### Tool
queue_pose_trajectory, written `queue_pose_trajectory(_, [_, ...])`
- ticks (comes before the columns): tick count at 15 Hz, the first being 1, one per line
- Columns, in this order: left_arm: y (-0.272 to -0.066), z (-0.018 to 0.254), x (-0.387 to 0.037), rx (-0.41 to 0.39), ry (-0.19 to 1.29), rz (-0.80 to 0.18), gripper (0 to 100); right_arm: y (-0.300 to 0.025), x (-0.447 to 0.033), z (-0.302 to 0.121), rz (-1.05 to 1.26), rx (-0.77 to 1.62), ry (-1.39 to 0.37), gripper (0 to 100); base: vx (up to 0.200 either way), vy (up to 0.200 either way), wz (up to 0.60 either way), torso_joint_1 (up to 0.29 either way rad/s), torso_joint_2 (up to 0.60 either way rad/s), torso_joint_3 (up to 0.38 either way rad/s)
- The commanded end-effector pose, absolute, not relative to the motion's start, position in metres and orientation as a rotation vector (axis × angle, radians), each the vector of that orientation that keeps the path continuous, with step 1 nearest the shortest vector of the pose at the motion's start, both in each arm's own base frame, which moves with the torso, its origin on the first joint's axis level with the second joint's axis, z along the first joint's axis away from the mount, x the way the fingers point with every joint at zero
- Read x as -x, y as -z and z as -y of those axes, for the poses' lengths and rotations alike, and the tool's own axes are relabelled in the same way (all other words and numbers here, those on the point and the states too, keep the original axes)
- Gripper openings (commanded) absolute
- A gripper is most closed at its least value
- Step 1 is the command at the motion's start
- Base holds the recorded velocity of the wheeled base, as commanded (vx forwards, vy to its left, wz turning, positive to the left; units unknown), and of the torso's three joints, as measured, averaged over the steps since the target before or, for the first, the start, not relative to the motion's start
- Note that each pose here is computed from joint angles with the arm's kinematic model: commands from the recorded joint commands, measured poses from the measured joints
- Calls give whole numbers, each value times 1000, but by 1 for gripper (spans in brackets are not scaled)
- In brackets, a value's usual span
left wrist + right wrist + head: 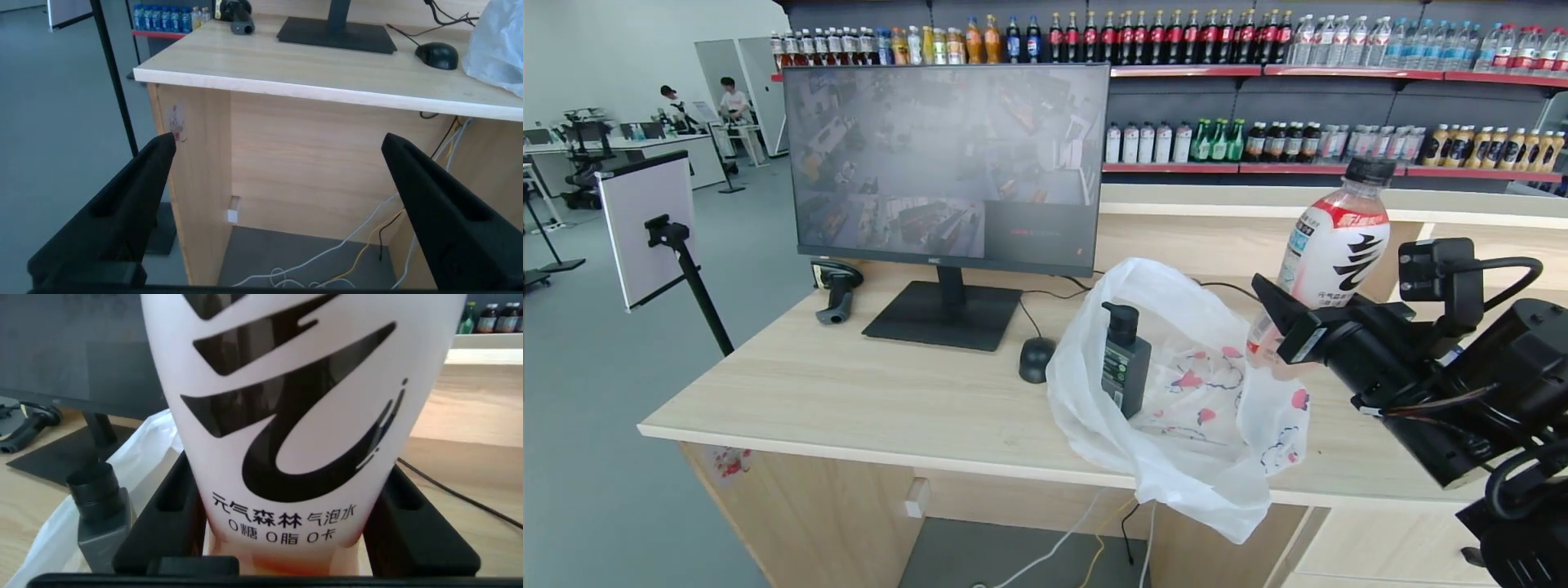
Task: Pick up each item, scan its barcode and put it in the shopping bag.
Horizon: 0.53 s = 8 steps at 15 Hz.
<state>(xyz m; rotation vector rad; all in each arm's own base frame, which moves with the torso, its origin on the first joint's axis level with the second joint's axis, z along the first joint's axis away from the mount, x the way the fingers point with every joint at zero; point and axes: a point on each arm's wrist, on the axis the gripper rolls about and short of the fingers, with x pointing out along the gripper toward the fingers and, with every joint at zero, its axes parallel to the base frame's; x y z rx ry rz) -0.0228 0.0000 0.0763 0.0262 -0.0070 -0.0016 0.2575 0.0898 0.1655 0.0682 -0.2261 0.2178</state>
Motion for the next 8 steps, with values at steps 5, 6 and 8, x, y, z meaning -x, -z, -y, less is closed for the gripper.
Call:
queue_pose_trajectory(5, [-76, 0, 23, -26, 1, 5, 100, -143, -295, -95, 180, -68, -195, 0, 0, 0, 0, 0, 0, 0])
queue_pose_trajectory(6, [-76, 0, 23, -26, 1, 5, 100, -140, -302, -94, 176, -66, -184, 0, 0, 0, 0, 0, 0, 0])
queue_pose_trajectory(8, [-76, 0, 23, -29, 1, 5, 100, -131, -310, -96, 157, -61, -181, 0, 0, 0, 0, 0, 0, 0])
